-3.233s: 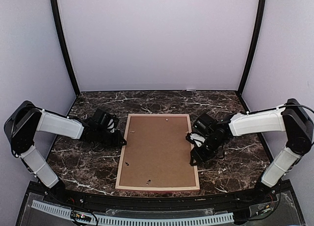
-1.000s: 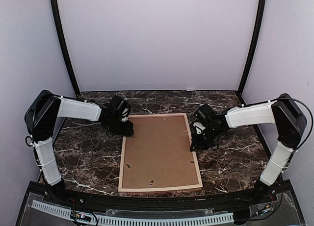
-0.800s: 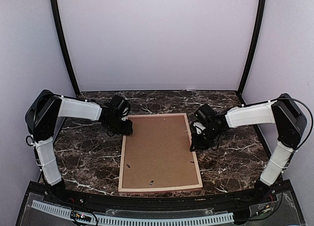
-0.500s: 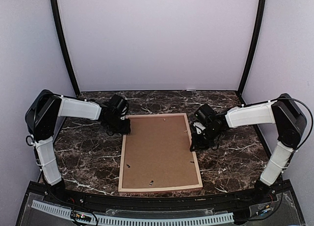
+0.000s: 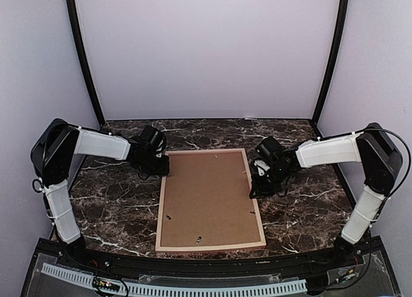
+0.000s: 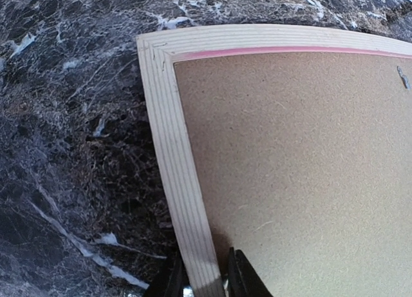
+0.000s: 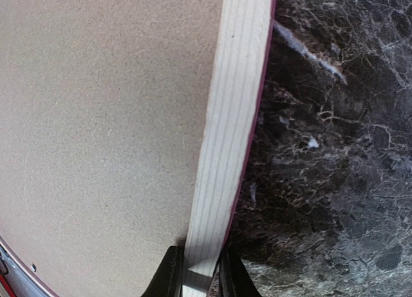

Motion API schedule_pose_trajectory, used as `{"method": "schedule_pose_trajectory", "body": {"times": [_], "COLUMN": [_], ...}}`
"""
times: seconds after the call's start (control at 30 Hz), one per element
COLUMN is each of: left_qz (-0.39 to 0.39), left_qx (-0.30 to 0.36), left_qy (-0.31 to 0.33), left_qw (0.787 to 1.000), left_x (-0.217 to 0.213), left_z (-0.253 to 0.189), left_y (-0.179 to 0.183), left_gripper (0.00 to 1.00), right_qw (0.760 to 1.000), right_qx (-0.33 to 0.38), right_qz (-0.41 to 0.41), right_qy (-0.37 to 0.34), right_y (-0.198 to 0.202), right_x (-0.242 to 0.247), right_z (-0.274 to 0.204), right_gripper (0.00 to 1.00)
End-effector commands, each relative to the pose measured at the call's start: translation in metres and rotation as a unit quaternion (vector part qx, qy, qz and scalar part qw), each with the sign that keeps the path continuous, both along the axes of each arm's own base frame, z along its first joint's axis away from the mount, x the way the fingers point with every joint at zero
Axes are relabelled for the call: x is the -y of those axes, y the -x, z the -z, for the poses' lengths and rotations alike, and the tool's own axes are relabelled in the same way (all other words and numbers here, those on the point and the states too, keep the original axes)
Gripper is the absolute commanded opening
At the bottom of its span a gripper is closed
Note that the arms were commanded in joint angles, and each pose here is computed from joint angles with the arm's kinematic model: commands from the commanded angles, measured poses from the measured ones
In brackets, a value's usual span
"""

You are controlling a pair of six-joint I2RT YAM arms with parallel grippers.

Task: Put the photo into the frame
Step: Press the fastener onto the backboard.

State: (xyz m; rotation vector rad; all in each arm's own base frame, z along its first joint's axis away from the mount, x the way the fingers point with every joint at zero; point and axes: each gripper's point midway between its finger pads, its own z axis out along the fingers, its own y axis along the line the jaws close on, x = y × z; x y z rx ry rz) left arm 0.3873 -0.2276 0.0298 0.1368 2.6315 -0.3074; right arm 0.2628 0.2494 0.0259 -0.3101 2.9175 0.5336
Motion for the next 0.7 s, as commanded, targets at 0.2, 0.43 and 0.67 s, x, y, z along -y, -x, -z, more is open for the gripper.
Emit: {"method": "schedule_pose_trajectory", "body": {"times": [0.2, 0.43, 0.67], "left_qz": [0.015, 0.013, 0.034], "left_qx": [-0.024, 0.001, -0.007], "left_qy": [0.030, 0.038, 0.091], "left_qw": [0.999, 0.999, 0.995], "left_x": [0.004, 0.000, 0.005], "left_z": [-0.006, -0.028, -0.042], "left_y": [0.023, 0.024, 0.051], "left_gripper": [0.42, 0.59, 0.65], "right_qw": [1.000, 1.000, 0.998], "right_qx": [-0.009, -0.007, 0.000], "right_qz": [0.000, 0.024, 0.065], "right_qy": [0.018, 0.016, 0.011], "right_y": [0.003, 0.000, -0.012], "right_x": [0.007, 0.007, 0.009], "right_z": [0.020, 0.019, 0.018], "right_gripper": [0.13, 0.11, 0.08]}}
